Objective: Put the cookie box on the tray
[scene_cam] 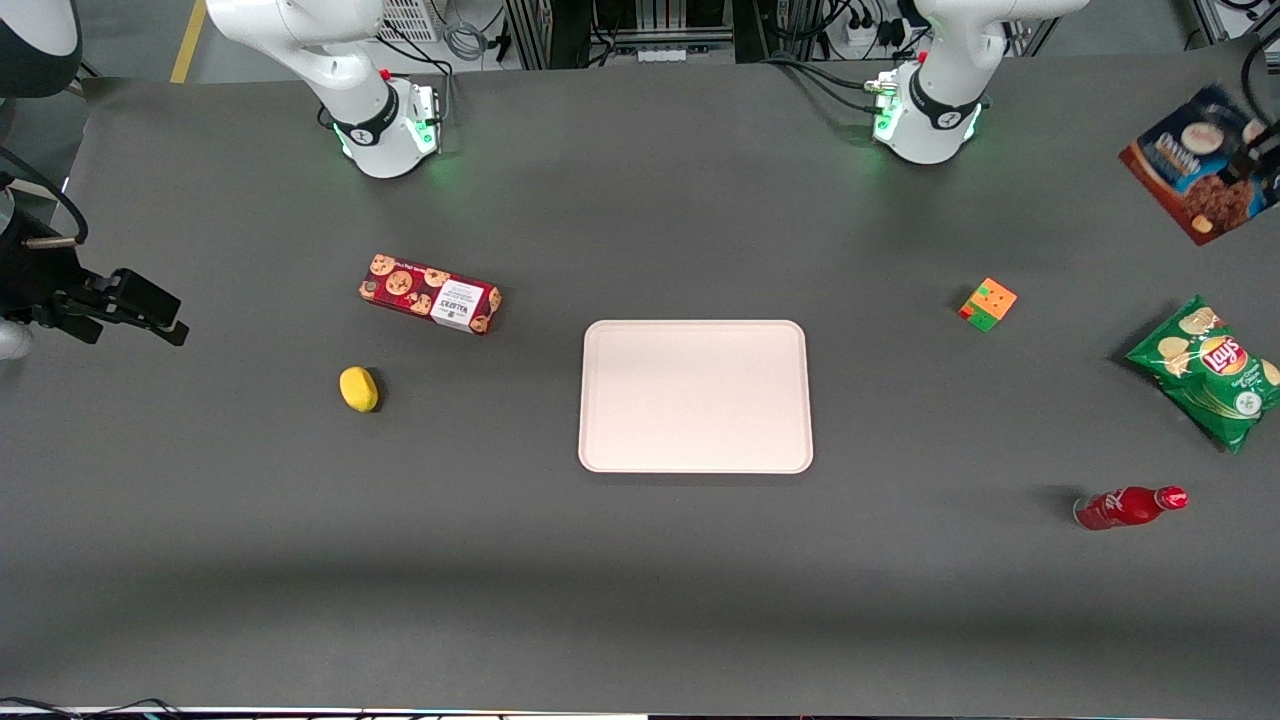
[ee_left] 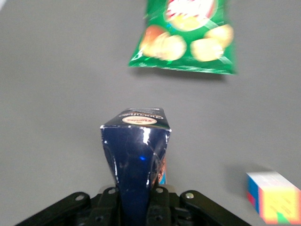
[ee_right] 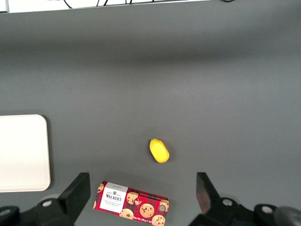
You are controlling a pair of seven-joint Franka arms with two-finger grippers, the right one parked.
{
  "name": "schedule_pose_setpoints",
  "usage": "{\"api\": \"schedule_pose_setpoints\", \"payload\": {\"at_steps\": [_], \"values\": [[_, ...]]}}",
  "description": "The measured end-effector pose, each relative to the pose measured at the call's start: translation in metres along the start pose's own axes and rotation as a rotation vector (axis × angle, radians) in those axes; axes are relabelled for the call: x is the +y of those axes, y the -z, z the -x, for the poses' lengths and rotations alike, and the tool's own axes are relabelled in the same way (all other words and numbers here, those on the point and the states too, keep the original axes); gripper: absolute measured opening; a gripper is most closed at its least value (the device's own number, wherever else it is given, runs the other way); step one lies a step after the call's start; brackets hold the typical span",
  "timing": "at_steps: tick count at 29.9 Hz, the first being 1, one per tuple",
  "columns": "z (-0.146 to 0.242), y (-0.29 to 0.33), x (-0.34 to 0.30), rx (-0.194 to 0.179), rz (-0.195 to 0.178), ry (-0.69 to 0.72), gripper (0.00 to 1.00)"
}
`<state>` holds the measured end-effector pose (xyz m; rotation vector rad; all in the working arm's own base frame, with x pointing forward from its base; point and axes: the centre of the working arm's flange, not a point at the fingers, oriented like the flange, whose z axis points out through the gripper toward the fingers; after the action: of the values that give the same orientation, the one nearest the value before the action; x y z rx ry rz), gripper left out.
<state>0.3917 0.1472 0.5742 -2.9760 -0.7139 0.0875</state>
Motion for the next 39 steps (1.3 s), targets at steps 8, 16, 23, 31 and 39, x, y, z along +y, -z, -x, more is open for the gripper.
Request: {"api": "schedule_pose_setpoints", "payload": {"at_steps": [8,16,23,31,39], "values": [[0.034,0.097,0.143,0.009,-0.015,-0.277,0.19],[0.067,0.070,0.310,-0.080,0.010,-0.468,0.19],[0.062,-0.008,0.405,-0.128,0.058,-0.561,0.19],[0.032,-0.124,0.476,-0.179,0.159,-0.560,0.19],[0.017,-0.200,0.503,-0.115,0.193,-0.518,0.19]]}}
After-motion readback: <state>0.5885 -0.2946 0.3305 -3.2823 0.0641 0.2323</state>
